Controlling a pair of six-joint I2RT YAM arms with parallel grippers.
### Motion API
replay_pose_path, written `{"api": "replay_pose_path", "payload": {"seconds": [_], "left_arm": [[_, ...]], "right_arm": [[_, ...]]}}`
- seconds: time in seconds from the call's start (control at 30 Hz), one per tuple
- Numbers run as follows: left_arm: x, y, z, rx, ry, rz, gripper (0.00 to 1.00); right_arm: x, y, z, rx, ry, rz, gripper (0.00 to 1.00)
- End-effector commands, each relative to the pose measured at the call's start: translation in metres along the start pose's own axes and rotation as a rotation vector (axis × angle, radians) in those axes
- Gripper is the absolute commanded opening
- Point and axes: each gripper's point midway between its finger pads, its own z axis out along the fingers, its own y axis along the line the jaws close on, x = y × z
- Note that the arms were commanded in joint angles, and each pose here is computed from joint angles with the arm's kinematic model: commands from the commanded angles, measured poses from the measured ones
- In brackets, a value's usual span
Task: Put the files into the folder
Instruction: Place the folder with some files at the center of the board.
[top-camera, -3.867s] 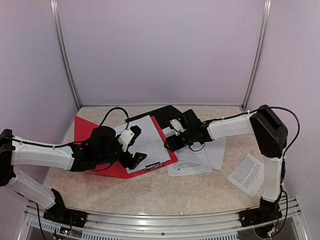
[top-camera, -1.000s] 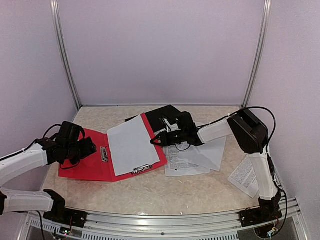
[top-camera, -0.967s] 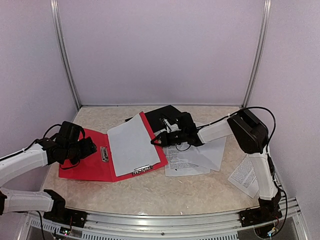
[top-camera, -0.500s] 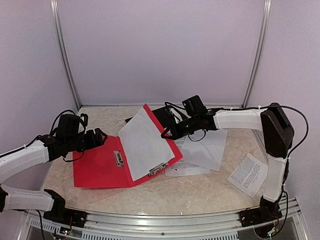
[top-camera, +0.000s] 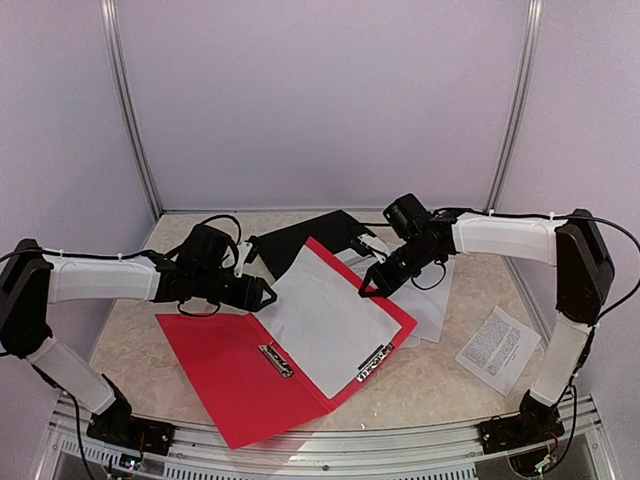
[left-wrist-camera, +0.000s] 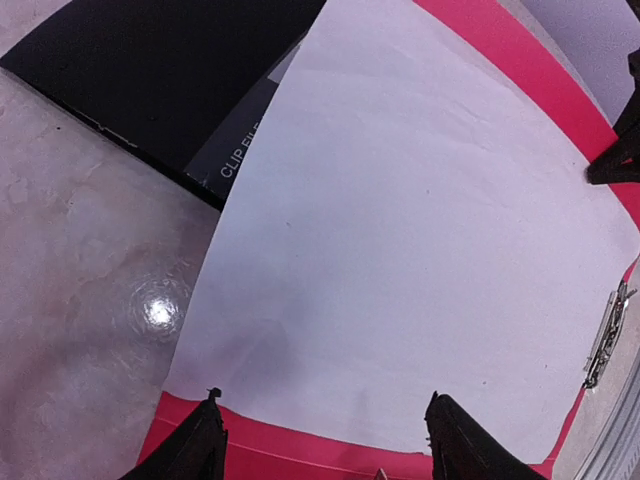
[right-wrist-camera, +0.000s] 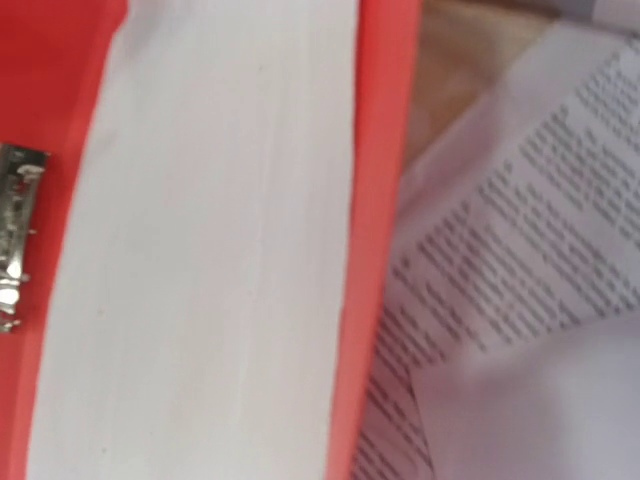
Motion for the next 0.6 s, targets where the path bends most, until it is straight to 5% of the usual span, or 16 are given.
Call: {"api": "replay_pose_path", "payload": {"seconds": [0.0, 0.5, 0.57], "left_arm": [[0.005, -0.021, 0.025, 0.07, 0.086, 0.109, 0.61], [0.044, -0.06, 0.023, 0.188, 0.219, 0.129, 0.61], [0.049, -0.056, 0.027, 0.157, 0.239, 0.138, 0.56]], "right_arm": [[0.019, -0.014, -0.01, 0.062, 0.08, -0.075, 0.0], [-0.024, -0.03, -0.027, 0.156, -0.023, -0.108, 0.0], [-0.027, -0.032, -0.028, 0.168, -0.029, -0.103, 0.1]]}}
